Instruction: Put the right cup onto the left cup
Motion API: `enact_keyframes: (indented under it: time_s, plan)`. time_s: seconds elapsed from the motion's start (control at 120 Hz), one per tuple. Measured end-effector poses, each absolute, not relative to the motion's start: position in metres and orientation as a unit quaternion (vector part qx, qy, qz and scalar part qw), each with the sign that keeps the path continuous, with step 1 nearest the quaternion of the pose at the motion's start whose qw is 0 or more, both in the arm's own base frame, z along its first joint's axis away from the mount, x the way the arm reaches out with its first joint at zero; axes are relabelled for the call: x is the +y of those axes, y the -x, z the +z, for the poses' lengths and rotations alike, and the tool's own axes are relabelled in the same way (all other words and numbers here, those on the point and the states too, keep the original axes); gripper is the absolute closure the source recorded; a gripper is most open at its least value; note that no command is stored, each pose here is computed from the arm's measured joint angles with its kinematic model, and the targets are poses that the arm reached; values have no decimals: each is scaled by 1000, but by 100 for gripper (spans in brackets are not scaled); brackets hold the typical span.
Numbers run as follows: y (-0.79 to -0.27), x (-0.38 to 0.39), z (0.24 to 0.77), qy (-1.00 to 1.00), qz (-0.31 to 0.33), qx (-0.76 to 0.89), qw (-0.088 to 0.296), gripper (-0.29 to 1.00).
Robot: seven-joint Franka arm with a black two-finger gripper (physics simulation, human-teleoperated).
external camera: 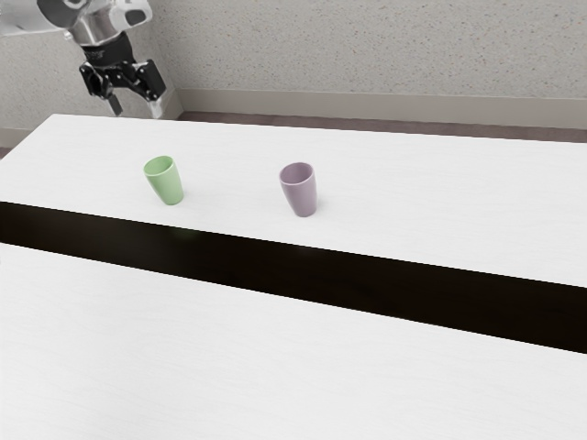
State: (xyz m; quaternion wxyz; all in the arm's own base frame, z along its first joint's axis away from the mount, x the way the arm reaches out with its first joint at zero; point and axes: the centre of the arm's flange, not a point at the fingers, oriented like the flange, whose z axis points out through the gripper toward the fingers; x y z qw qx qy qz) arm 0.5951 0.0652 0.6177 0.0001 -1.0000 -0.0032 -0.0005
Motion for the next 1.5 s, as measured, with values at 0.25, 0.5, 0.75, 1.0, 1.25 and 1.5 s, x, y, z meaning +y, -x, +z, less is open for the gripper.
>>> enact_keyframes:
  time_s: [0.25, 0.5, 0.75, 1.0, 1.25, 1.5]
  plan:
    - [-619, 17, 579, 998, -16, 63, 11, 2]
    - [-684, -112, 487, 991, -10, 134, 2, 2]
    - [-697, -147, 432, 992, -3, 124, -15, 2]
    - [-719, -158, 396, 994, -14, 110, -19, 2]
    - [-724, -163, 361, 995, 0, 96, -23, 2]
    - [-725, -163, 350, 996, 5, 88, -23, 36]
